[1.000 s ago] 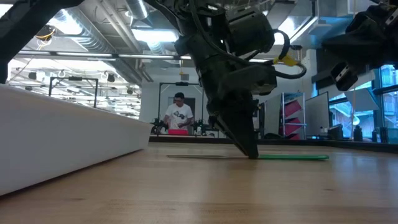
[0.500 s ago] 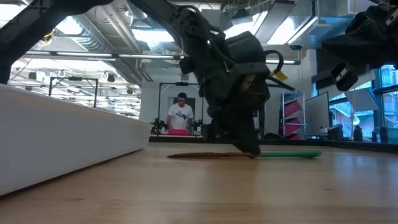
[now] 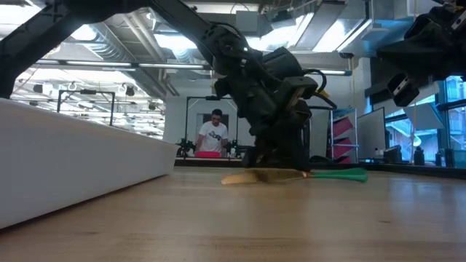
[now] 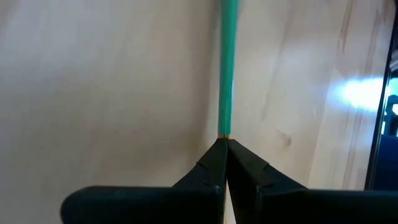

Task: Sort silverware
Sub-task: Put the green knife on the silverware tray

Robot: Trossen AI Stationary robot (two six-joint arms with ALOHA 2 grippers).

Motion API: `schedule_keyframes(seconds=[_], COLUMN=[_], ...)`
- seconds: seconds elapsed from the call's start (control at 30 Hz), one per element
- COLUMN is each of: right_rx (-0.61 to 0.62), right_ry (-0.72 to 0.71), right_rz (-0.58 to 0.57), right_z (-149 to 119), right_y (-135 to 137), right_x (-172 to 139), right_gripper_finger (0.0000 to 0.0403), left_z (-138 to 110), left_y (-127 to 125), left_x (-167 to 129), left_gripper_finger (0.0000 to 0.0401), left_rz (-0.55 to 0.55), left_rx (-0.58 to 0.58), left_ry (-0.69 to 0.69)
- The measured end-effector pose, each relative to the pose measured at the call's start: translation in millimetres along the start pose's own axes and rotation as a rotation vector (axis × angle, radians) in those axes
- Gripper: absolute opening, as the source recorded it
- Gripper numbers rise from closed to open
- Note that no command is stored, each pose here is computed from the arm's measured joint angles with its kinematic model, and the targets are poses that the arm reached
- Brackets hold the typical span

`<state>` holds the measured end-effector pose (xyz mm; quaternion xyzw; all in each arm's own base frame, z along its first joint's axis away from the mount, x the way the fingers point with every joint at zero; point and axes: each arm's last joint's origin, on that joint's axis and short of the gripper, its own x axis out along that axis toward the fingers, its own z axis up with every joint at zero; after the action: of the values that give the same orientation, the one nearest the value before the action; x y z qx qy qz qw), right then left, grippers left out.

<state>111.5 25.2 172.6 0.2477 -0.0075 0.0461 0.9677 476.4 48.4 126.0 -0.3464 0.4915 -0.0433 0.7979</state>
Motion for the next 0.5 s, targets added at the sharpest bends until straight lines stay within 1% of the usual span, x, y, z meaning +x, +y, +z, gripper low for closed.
schedule_keyframes(seconds=[0.2,0.33,0.5], right_rx=[-0.002,-0.006,-0.008], right_ry=[0.012,0.027,0.039], right_rz=[-0.006,-0.015,-0.021], right_z=[-1.2,-2.8,-4.0], right_y=[-0.7,-1.5,-2.2], right_x=[0.0,-0.1,-0.1], right_gripper_finger=[0.0005,0.0005,0.0005], left_z=[2.8,1.1,-2.3], left_y=[3.7,0.5,-5.6], left_x=[-3.1,-1.7,1.7], left_gripper_finger=[0.0003,0.0004,0.0004], left_rz=[-0.004,-0.007,0.002], left_rx=[-0.001,0.035,0.110], left_ry=[-0.007,0.001,0.006])
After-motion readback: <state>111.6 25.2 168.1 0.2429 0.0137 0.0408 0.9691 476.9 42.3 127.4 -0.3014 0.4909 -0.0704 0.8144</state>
